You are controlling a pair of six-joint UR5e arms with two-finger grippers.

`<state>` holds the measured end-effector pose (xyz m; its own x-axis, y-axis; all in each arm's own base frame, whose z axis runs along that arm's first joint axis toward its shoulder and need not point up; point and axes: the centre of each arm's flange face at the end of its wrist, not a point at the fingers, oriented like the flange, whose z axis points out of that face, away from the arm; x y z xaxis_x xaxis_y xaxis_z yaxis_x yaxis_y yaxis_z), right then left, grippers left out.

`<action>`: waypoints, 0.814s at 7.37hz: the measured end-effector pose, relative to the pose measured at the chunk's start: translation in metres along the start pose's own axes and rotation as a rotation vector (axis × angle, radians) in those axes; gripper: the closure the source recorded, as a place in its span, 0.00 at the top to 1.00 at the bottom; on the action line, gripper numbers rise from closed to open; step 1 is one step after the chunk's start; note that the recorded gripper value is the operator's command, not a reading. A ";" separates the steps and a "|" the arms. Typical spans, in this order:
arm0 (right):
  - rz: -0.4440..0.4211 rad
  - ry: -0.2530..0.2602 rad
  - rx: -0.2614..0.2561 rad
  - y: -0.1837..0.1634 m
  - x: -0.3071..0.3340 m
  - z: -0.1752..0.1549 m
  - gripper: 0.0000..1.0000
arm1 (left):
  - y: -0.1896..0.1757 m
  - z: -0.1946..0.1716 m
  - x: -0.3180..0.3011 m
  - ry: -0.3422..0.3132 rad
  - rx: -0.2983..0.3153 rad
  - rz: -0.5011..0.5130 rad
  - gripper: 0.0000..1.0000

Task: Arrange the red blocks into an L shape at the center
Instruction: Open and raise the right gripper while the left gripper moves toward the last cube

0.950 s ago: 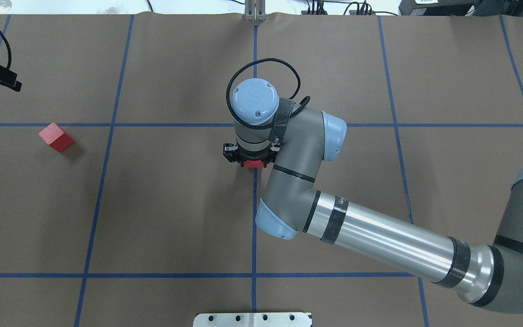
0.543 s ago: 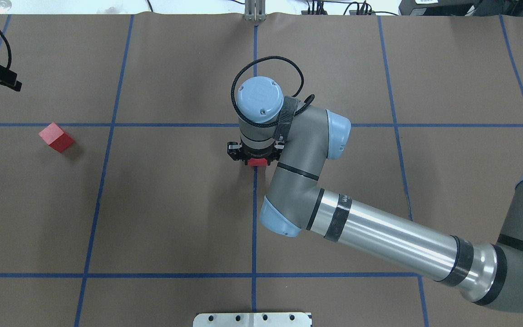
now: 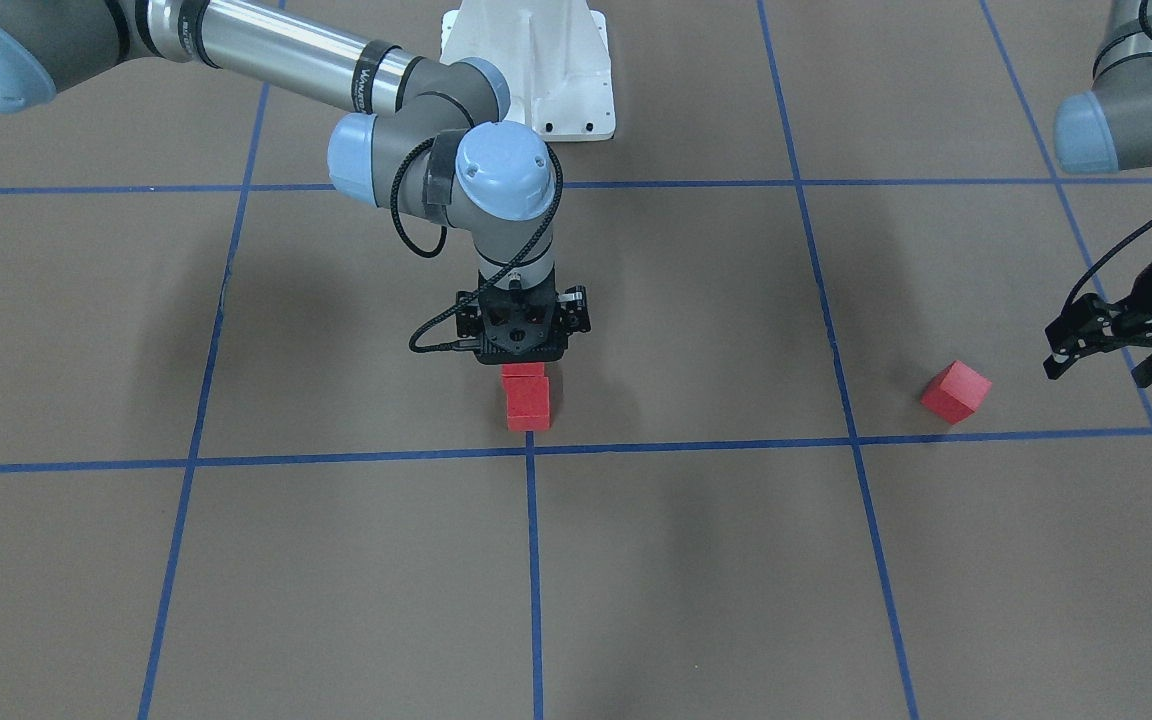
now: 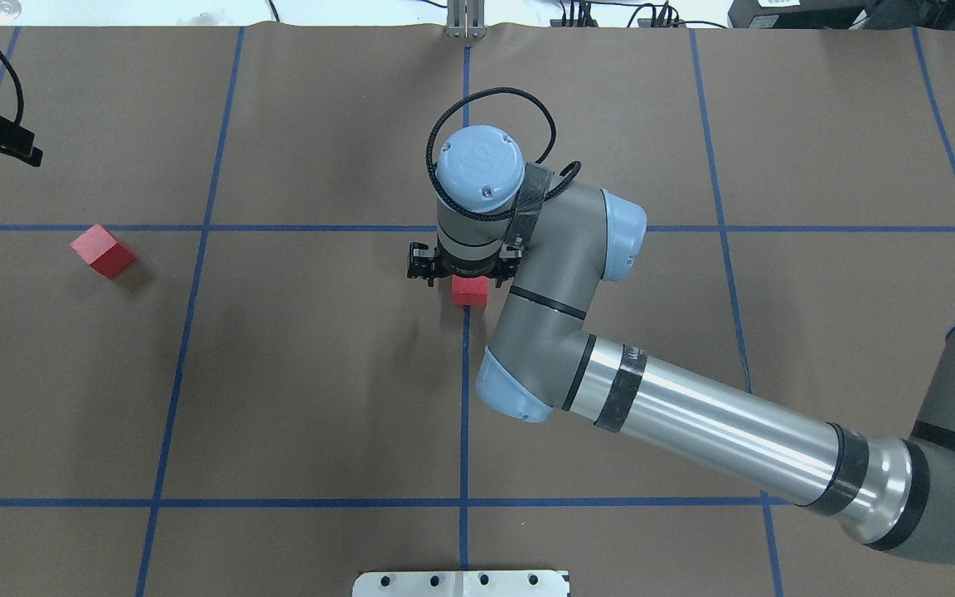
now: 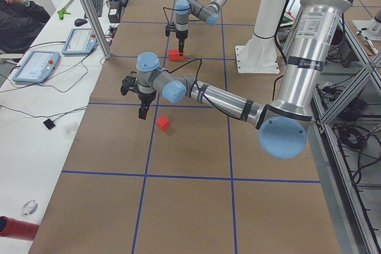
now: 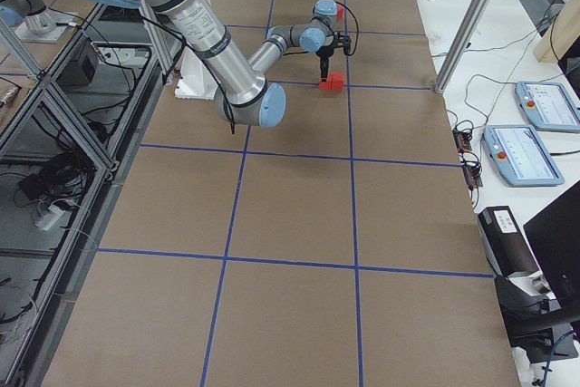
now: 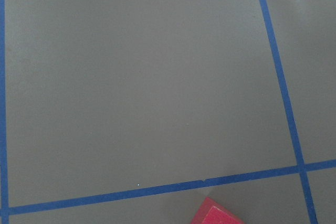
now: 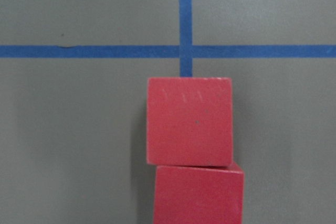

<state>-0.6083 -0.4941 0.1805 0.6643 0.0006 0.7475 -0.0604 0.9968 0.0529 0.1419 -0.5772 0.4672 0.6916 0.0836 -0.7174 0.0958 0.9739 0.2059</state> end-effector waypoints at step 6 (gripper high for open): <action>0.028 -0.041 0.074 -0.056 0.042 -0.052 0.99 | 0.062 0.061 0.013 -0.027 0.055 -0.398 1.00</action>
<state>-0.5384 -0.5460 0.1744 0.6302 0.0239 0.7760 -0.1345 0.9878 0.0788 0.2002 -0.5291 0.5114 0.6112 -0.3041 -0.7308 0.3975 0.9163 -0.0488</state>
